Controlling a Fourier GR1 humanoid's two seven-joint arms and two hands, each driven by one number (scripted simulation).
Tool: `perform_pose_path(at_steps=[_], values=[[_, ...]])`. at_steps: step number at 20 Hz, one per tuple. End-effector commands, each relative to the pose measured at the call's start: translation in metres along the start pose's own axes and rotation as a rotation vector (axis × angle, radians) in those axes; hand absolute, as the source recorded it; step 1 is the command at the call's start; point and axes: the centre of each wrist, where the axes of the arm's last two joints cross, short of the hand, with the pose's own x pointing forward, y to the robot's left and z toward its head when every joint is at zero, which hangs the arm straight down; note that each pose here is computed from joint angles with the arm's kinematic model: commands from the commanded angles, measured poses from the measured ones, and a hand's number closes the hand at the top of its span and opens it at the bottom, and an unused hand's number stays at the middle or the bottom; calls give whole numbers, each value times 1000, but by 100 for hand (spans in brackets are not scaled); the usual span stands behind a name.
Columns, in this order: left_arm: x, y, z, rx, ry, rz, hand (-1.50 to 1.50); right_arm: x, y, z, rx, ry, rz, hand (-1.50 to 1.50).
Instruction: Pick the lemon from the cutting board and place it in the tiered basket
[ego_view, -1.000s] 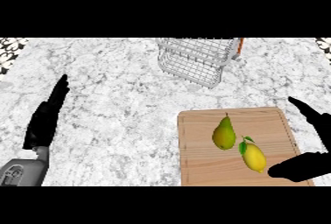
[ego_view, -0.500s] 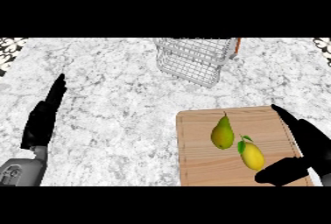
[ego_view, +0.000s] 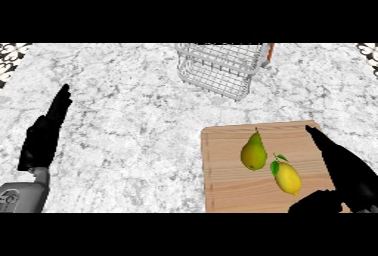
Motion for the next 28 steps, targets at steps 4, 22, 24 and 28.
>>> perform_pose_path(at_steps=[4,22,24,28], values=[[11,12,10,-5,2,-4,0,12,9,2,1,164,26,-150],[0,-1,0,3,10,10,0,-6,46,-30,75,189,-8,-150],[-9,-18,-12,5,-2,6,0,9,52,-35,69,187,0,-150],[-8,-4,-9,5,4,17,0,-15,57,-52,102,192,-10,-150]])
